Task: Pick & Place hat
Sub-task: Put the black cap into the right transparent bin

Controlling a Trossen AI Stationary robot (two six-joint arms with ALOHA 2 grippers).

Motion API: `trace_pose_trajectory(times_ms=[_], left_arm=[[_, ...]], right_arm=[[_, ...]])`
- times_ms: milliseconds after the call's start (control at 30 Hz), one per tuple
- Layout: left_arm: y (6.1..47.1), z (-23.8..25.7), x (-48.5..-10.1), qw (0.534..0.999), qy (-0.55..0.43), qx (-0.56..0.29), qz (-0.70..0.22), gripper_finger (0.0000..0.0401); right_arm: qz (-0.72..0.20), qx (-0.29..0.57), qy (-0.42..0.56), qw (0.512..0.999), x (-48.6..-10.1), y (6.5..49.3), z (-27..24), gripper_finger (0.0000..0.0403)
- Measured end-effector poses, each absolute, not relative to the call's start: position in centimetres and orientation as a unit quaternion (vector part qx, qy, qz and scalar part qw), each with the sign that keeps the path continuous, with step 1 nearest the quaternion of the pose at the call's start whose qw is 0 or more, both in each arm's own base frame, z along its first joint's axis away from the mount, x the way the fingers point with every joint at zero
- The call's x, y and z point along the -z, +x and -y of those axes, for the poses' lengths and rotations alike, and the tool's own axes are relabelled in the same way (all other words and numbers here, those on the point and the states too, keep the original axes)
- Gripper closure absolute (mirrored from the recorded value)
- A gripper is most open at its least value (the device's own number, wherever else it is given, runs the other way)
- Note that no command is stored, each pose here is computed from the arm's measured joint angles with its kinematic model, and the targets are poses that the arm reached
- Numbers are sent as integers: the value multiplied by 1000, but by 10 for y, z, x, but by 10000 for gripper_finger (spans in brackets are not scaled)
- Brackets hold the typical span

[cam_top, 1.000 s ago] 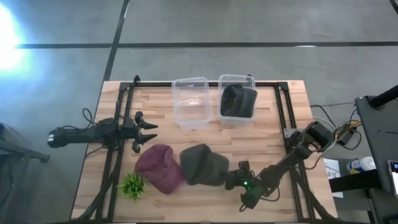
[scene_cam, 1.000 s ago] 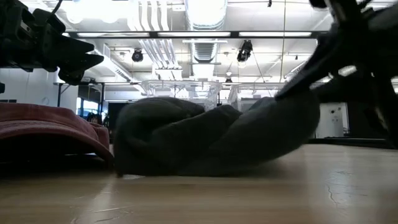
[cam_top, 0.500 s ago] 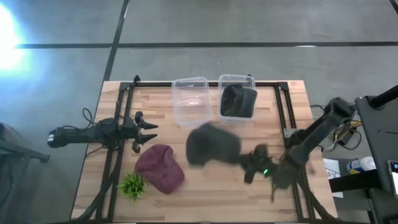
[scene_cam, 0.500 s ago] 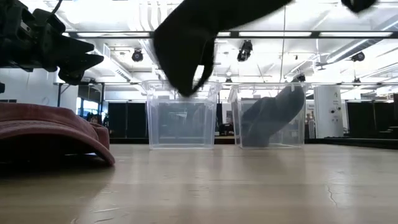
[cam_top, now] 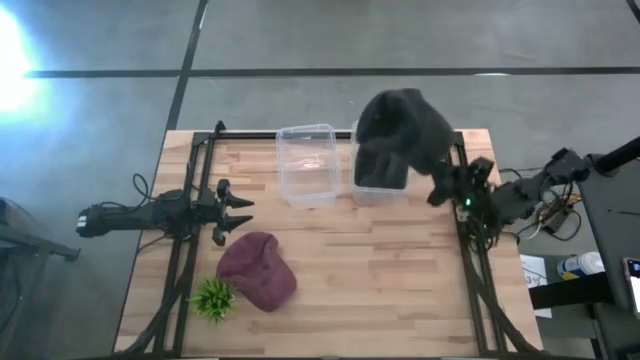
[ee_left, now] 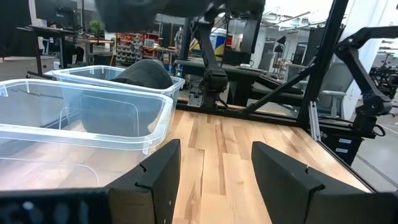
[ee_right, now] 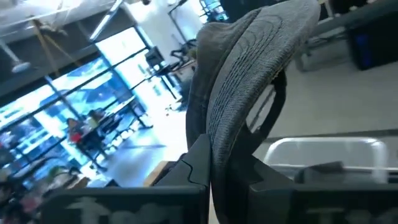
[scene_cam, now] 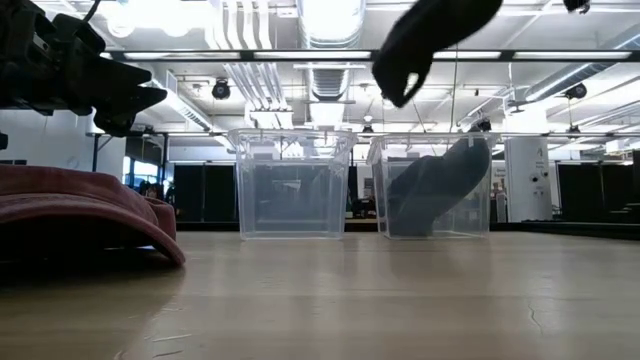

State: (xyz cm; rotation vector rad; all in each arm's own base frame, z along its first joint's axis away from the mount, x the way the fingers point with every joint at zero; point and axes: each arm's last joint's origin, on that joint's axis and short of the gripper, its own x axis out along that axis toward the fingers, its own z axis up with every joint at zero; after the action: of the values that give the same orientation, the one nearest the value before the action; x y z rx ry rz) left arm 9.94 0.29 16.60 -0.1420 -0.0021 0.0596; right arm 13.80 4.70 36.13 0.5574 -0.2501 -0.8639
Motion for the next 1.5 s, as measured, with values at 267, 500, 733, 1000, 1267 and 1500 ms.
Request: trace_pose_trajectory(times_ms=[267, 500, 733, 1000, 1267, 1500], left_arm=[[99, -3, -166, 997, -71, -30, 1, 208], [99, -3, -166, 997, -71, -30, 1, 208], [99, -3, -166, 997, -71, -30, 1, 208], [99, -3, -166, 997, -71, -30, 1, 208], [99, -3, -166, 997, -71, -30, 1, 208], [99, -3, -166, 997, -71, -30, 1, 208]], right_arm=[[8, 436, 350, 829, -327, 126, 2, 390], [-84, 406, 443, 795, -315, 142, 28, 390], [-112, 420, 491, 755, -307, 151, 58, 390], [-101, 388, 529, 748, -298, 183, 94, 390], [-250, 413, 540, 689, -268, 212, 109, 366], [-240, 406, 495, 730, -302, 224, 109, 335]])
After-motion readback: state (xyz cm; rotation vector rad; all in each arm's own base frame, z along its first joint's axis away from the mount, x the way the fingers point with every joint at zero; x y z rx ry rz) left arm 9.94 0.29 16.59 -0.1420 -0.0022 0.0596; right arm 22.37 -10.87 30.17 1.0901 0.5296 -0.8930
